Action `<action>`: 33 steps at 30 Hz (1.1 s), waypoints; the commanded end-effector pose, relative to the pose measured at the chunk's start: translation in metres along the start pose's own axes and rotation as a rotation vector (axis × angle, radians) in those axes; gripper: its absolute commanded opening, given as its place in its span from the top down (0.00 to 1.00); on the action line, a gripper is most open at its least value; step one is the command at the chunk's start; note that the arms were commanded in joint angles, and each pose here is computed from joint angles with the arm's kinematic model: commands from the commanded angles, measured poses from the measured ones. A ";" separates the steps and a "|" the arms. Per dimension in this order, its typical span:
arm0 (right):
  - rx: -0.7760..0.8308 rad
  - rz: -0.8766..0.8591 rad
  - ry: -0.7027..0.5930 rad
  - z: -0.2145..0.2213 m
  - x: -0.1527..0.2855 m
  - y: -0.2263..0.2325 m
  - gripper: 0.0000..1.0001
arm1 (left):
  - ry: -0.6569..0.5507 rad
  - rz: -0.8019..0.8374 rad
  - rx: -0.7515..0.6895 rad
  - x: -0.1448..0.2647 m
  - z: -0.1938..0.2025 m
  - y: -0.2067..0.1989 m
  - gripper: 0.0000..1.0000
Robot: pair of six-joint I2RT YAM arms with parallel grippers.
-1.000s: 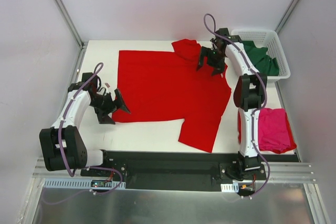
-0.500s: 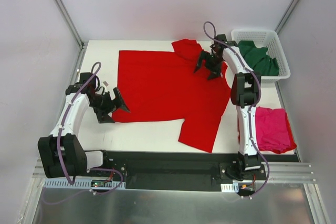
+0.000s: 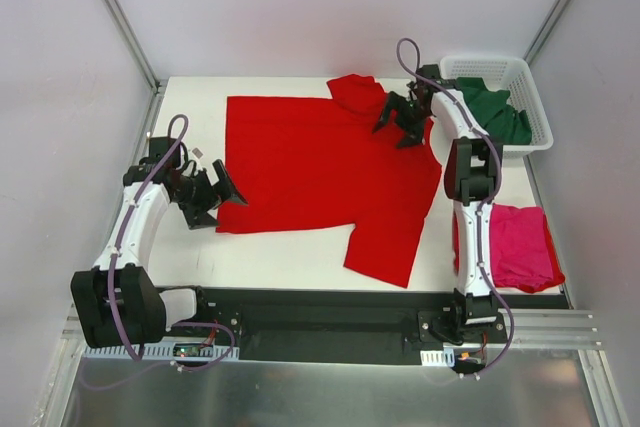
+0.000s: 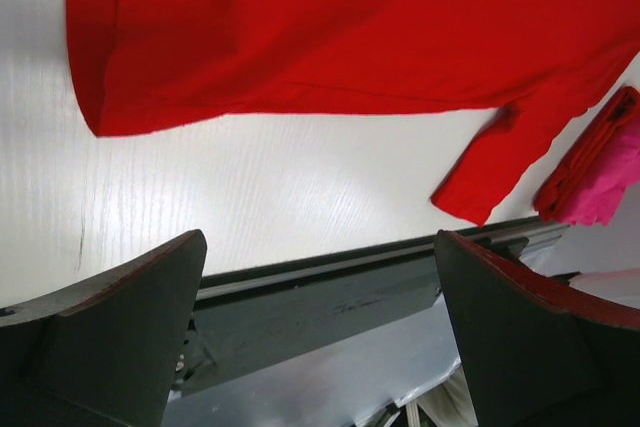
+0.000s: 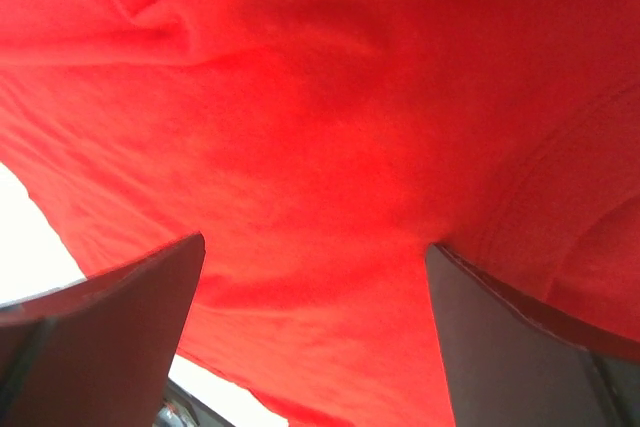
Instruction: Fold and stack the t-shirts
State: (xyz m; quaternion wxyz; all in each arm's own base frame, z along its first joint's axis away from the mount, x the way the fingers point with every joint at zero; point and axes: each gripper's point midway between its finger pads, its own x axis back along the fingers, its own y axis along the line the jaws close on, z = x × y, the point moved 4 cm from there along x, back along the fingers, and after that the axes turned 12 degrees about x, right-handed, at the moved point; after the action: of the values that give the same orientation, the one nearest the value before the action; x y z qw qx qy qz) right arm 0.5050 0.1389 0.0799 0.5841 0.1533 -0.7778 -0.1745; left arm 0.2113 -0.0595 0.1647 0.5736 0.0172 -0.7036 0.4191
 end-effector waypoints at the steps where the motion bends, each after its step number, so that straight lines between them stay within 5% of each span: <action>1: 0.054 -0.141 -0.137 -0.012 0.055 0.042 0.04 | -0.051 0.038 -0.005 -0.003 -0.013 -0.007 0.01; 7: 0.194 -0.209 -0.177 0.037 0.158 0.107 0.04 | -0.006 -0.026 -0.030 -0.009 -0.027 -0.006 0.01; 11: 0.140 -0.162 -0.135 0.116 0.178 0.090 0.04 | 0.015 -0.084 -0.035 -0.007 -0.030 -0.002 0.01; 19: 0.268 0.071 0.154 0.309 0.167 0.014 0.04 | 0.077 -0.088 -0.059 -0.009 -0.027 -0.001 0.01; 25: 0.360 0.155 0.191 0.359 0.179 0.001 0.04 | 0.109 -0.102 -0.047 -0.013 -0.018 0.009 0.01; 33: 0.055 0.085 0.163 0.405 0.151 -0.002 0.04 | 0.132 -0.079 -0.017 -0.018 0.000 0.019 0.01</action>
State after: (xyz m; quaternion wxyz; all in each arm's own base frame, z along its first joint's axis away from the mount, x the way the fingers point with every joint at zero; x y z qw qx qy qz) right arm 0.0948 0.1056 0.1264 0.6353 0.1950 -0.7461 -0.0401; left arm 0.2196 -0.0526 0.1355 0.6395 0.0248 -0.6669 0.3816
